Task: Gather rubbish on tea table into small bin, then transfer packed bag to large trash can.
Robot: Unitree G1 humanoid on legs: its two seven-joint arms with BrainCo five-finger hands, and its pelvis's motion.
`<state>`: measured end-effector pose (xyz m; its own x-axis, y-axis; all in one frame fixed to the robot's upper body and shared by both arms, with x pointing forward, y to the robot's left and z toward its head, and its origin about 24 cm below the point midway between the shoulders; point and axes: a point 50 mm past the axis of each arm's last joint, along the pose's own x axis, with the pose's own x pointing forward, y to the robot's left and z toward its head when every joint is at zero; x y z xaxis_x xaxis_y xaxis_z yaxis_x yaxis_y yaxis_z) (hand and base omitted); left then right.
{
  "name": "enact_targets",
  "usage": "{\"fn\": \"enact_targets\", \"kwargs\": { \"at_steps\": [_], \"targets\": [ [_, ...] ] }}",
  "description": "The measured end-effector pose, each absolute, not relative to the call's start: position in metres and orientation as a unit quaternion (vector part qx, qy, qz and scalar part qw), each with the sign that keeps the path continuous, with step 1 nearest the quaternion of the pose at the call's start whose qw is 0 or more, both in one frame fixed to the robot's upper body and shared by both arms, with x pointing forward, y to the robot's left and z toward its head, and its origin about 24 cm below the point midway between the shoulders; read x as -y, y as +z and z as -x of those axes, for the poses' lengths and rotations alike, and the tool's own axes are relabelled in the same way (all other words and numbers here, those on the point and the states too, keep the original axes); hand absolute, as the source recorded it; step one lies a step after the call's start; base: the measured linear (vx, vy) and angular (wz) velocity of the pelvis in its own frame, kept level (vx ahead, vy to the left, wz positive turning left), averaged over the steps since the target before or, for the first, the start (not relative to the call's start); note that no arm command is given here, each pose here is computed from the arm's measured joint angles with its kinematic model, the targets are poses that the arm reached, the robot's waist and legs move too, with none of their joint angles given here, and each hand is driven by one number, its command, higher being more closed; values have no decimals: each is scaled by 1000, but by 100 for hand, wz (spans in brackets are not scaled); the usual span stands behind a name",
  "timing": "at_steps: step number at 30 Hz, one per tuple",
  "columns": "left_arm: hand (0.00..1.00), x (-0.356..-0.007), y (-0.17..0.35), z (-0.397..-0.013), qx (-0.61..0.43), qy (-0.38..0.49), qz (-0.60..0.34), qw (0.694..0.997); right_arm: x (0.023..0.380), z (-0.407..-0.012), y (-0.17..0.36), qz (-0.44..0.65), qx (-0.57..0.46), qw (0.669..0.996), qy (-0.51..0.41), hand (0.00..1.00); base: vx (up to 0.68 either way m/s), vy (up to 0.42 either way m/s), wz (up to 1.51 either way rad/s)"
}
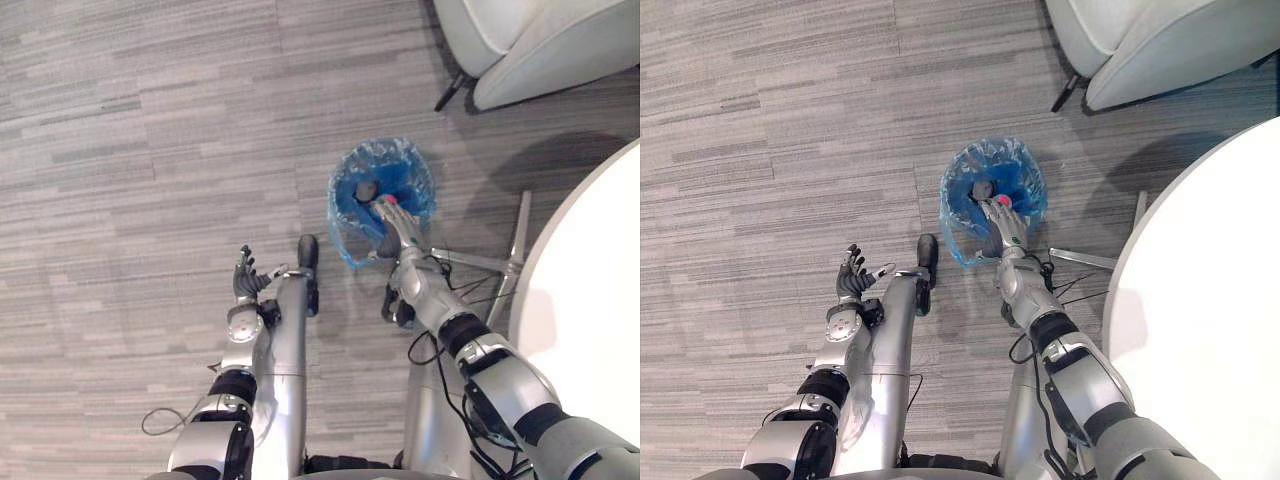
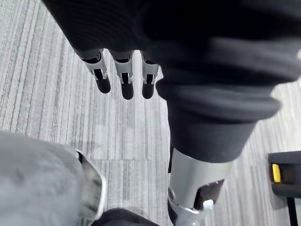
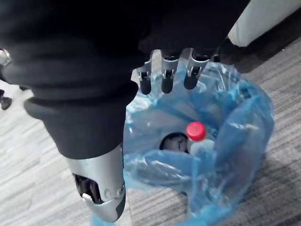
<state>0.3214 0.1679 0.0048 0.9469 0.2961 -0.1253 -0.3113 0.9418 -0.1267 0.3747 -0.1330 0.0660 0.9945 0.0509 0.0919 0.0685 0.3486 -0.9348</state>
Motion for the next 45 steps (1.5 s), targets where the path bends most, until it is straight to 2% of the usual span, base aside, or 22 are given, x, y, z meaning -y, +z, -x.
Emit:
{"fn": "enact_targets", "kwargs": {
  "at_steps": [3,4,14,22,25,29,32,36,41,45],
  "targets": [
    [0,-167,11,-326,-43,150,70,985,140,-377,67,579,42,814,-14,0,-42,3,5],
    [0,-167,13,-327,-38,147,68,986,142,-377,66,581,39,813,-15,100,-39,8,4],
    [0,-166,17,-329,-28,140,70,987,148,-385,82,586,51,808,-31,100,-3,1,1],
    [0,-167,26,-333,-11,138,69,988,145,-388,94,556,70,827,-41,100,0,0,0],
    [0,-167,25,-333,-12,141,69,988,138,-386,102,525,93,845,-44,100,0,0,0],
    [0,-166,21,-332,-28,146,69,987,128,-379,112,454,125,881,-43,100,0,0,0],
    [0,-162,10,-325,-55,144,67,986,117,-368,117,327,140,934,-40,100,0,0,0],
    [0,-169,-11,-307,-92,148,58,983,101,-352,102,195,117,974,-14,100,28,-19,-3],
    [0,-167,-40,-278,-140,139,52,979,87,-324,86,71,103,992,17,100,118,-31,-8],
    [0,-172,-55,-257,-164,140,42,976,74,-302,86,34,120,990,59,100,143,-13,-15]
  ]
}}
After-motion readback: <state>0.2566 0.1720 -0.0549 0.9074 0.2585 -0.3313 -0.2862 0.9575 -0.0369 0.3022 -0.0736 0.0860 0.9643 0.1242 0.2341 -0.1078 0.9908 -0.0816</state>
